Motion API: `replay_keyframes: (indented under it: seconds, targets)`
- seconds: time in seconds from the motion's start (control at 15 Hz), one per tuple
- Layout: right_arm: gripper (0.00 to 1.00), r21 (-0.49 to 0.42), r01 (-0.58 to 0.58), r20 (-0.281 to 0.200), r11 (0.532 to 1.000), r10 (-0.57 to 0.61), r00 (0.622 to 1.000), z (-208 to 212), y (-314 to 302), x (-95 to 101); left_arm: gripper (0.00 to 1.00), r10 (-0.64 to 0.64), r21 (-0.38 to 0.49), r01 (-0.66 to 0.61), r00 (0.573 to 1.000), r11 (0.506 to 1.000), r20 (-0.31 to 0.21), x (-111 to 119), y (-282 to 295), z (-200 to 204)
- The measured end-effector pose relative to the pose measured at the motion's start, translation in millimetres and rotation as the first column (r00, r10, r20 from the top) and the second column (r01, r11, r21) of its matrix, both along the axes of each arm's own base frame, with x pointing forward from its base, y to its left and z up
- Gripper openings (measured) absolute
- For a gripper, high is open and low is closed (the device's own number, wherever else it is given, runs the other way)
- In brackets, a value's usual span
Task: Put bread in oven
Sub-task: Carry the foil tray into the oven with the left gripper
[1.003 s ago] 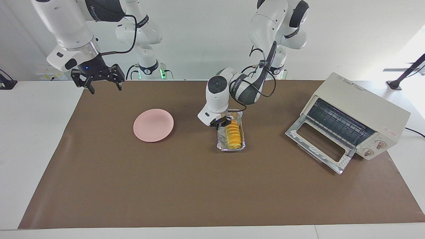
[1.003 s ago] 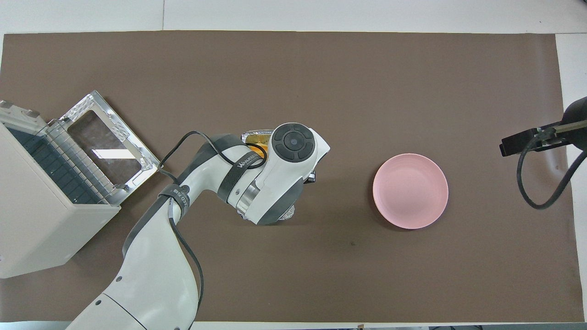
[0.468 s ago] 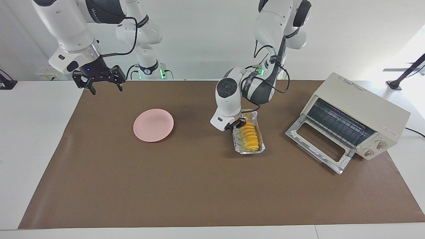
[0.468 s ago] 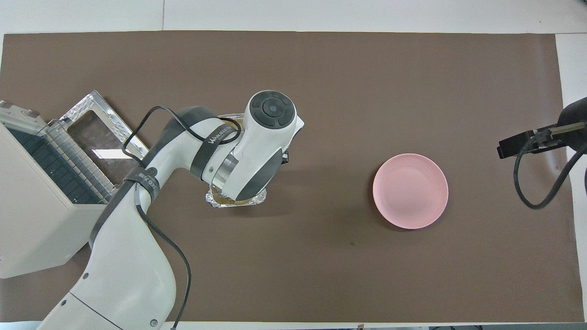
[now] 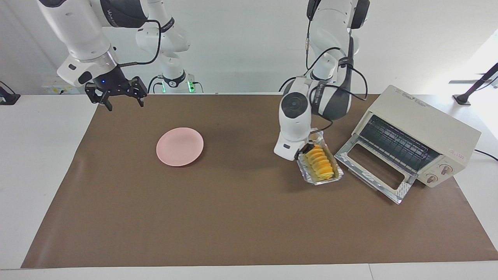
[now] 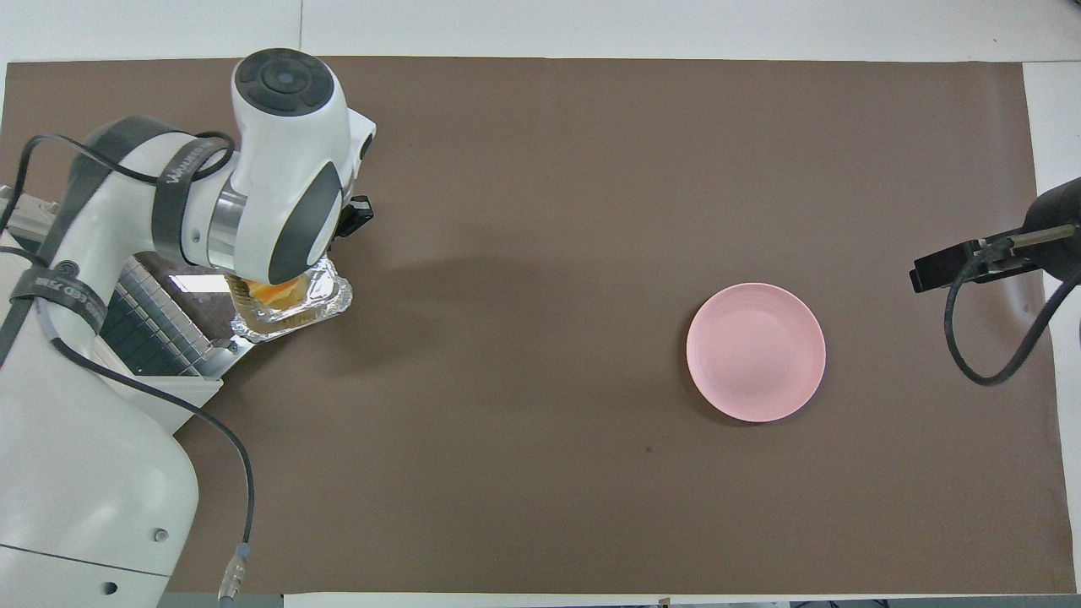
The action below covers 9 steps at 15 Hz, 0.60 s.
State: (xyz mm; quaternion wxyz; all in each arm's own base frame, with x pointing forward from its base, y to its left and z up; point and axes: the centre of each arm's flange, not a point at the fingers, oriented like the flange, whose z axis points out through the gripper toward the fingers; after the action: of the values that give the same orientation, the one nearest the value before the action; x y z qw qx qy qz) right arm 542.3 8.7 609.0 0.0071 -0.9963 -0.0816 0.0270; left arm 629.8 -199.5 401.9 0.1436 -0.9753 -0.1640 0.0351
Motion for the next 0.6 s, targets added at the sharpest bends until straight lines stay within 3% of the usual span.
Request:
replay_keyframes:
  seconds: [0.27,0.6]
  targets:
    - [1.00,0.001,0.002,0.000,1.000,-0.002,1.000,0.0,-1.2,0.0,0.02,0.110,0.017,-0.109,0.993,0.994,-0.031,13.5,68.3,-4.6]
    - [1.00,0.001,0.003,-0.014,1.000,-0.003,1.000,-1.1,-1.6,-1.6,0.02,0.120,0.093,-0.112,0.989,0.989,-0.088,7.5,83.3,-13.9]
